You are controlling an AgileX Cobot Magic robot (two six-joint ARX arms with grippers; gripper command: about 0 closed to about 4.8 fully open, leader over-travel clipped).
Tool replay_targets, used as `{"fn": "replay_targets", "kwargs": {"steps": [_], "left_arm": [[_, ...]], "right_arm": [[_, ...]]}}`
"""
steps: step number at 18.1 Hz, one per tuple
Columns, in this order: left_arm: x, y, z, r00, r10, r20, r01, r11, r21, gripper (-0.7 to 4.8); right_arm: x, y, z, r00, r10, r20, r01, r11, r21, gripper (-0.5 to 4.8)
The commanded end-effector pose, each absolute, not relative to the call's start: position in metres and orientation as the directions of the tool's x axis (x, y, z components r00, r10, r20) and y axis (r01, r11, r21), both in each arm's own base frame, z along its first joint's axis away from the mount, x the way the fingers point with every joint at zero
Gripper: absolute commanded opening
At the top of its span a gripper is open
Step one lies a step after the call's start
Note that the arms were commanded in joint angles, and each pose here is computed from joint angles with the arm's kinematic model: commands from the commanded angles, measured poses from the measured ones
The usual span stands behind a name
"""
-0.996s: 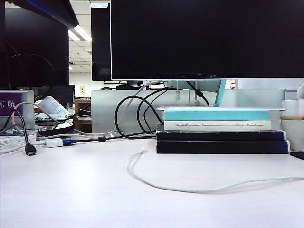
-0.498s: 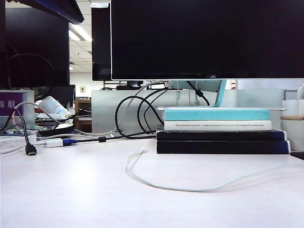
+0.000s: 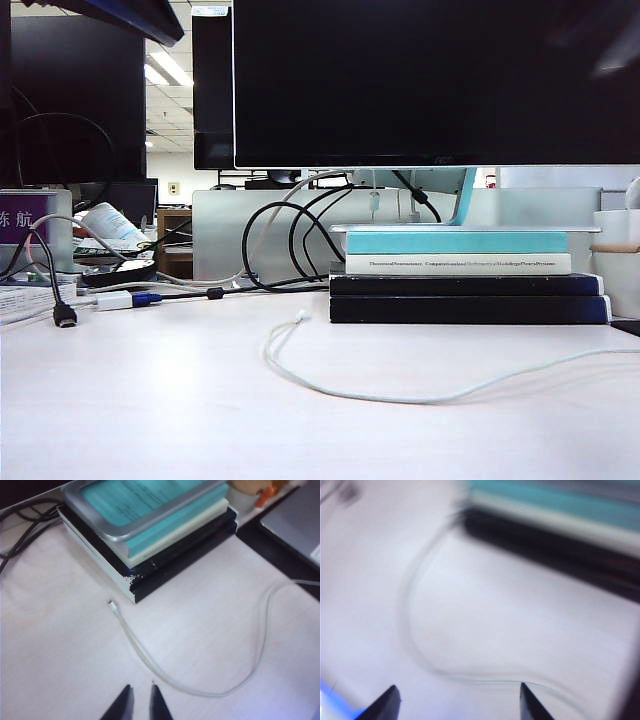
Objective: Unfold the white charging cable into a straight cable.
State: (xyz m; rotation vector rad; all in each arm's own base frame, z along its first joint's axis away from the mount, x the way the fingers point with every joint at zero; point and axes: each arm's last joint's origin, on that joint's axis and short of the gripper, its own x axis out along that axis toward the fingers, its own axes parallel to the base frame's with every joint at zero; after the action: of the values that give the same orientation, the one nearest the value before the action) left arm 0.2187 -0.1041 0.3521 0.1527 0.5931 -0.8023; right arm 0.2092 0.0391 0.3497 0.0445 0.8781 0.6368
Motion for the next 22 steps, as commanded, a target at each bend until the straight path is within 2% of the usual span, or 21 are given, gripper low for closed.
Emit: {"fn": "replay_targets", "kwargs": {"steps": [1,2,5,7,9,10,12,14,15,17,18,22], "left_arm": [[0.23,-0.109,0.34,0.519,-0.627,-0.581,0.784,0.621,0.03,0.55],[0.243,-0.115,0.325,0.476,-0.625,-0.619,0.819,0.571,0.053,0.53],[0.275,-0.138,0.276,0.328,-0.622,-0.711,0.86,0.508,-0.048,0.54],[0.282,-0.156,0.249,0.255,-0.586,-0.769,0.896,0.442,-0.04,0.57],[0.283,-0.175,0.23,0.272,-0.491,-0.827,0.933,0.345,0.103,0.6],[0.281,-0.185,0.222,0.307,-0.419,-0.855,0.943,0.256,0.213,0.89],[0.28,-0.201,0.215,0.339,-0.396,-0.853,0.94,0.123,0.317,1.81],[0.279,-0.204,0.216,0.377,-0.366,-0.851,0.918,0.022,0.396,1.89],[0.279,-0.204,0.216,0.394,-0.339,-0.855,0.897,-0.064,0.438,2.19],[0.28,-0.202,0.214,0.376,-0.35,-0.858,0.89,-0.122,0.44,2.79],[0.28,-0.201,0.214,0.362,-0.36,-0.86,0.884,-0.16,0.439,2.8],[0.276,-0.197,0.21,0.342,-0.278,-0.898,0.738,-0.512,0.439,2.93]], "right_arm": [[0.226,0.068,0.329,0.355,0.525,-0.773,-0.559,0.782,0.274,3.06],[0.23,0.07,0.322,0.336,0.473,-0.814,-0.557,0.797,0.233,3.06],[0.229,0.066,0.316,0.318,0.365,-0.875,-0.523,0.837,0.159,3.06],[0.224,0.06,0.313,0.291,0.252,-0.923,-0.521,0.851,0.068,3.06],[0.219,0.057,0.304,0.238,0.193,-0.952,-0.544,0.838,0.034,3.06],[0.217,0.056,0.298,0.211,0.186,-0.96,-0.549,0.835,0.041,3.07],[0.214,0.052,0.279,0.155,0.171,-0.973,-0.535,0.843,0.063,3.1],[0.211,0.052,0.268,0.116,0.164,-0.98,-0.532,0.843,0.079,3.1],[0.209,0.051,0.264,0.1,0.162,-0.982,-0.531,0.843,0.085,3.1],[0.209,0.051,0.261,0.092,0.165,-0.982,-0.53,0.843,0.092,3.1],[0.209,0.052,0.262,0.089,0.195,-0.977,-0.533,0.838,0.119,3.1],[0.21,0.055,0.263,0.096,0.263,-0.96,-0.542,0.823,0.171,3.1]]}}
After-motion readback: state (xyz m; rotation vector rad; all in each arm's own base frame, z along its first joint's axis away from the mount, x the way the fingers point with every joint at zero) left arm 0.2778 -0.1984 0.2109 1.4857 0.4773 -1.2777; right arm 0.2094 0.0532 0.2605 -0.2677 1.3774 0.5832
